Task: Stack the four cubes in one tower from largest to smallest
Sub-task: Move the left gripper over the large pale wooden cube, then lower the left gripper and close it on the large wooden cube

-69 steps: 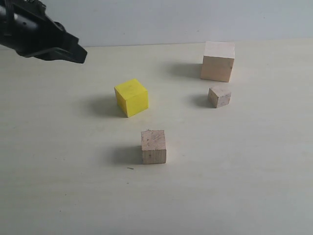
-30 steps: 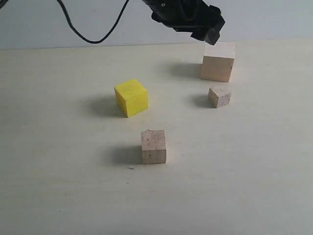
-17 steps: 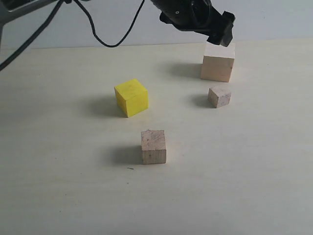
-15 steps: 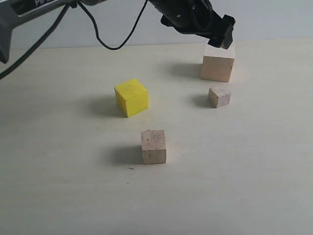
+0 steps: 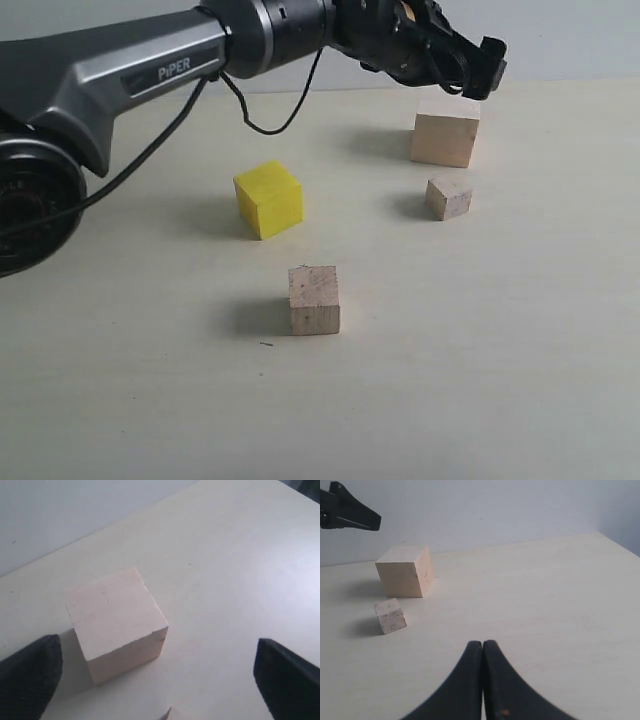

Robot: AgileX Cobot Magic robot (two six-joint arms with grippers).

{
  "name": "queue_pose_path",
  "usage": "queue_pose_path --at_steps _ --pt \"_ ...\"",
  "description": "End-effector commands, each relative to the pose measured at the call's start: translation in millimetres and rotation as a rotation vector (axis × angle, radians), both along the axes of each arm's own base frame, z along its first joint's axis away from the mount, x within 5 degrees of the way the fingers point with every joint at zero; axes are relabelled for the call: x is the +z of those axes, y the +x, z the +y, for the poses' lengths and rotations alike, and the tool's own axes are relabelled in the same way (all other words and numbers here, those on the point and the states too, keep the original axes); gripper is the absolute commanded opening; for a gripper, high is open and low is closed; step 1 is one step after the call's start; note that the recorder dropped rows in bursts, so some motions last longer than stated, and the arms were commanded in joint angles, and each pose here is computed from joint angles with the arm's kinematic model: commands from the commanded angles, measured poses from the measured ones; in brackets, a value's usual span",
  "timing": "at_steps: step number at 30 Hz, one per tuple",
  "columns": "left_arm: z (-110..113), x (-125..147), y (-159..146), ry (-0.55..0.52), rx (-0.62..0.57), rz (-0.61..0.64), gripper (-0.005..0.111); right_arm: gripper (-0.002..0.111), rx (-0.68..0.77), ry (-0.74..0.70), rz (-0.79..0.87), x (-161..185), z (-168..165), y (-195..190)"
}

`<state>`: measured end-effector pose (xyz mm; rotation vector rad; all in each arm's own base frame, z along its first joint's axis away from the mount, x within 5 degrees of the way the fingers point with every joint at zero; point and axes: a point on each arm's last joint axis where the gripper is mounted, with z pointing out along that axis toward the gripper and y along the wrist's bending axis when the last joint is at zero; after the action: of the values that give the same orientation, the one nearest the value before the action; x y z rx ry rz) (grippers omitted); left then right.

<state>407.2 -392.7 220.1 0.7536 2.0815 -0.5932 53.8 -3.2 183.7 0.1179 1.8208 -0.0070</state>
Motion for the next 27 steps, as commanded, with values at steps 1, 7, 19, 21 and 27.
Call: queue_pose_path --at_steps 1,7,19,21,27 --pt "-10 -8 3 -0.051 0.04 -0.072 0.105 0.0 -0.005 -0.009 -0.008 -1 0 0" --pt "-16 -34 11 -0.085 0.072 -0.049 0.105 0.0 -0.005 -0.009 -0.008 -1 0 0" --pt "-28 -77 26 -0.121 0.087 -0.071 0.105 0.0 -0.005 -0.009 -0.008 -1 0 0" --pt "-29 -84 27 -0.122 0.088 -0.076 0.105 0.0 -0.005 -0.009 -0.008 -1 0 0" --pt "-30 -102 28 -0.126 0.093 -0.078 0.105 0.0 -0.005 -0.009 -0.008 -1 0 0"
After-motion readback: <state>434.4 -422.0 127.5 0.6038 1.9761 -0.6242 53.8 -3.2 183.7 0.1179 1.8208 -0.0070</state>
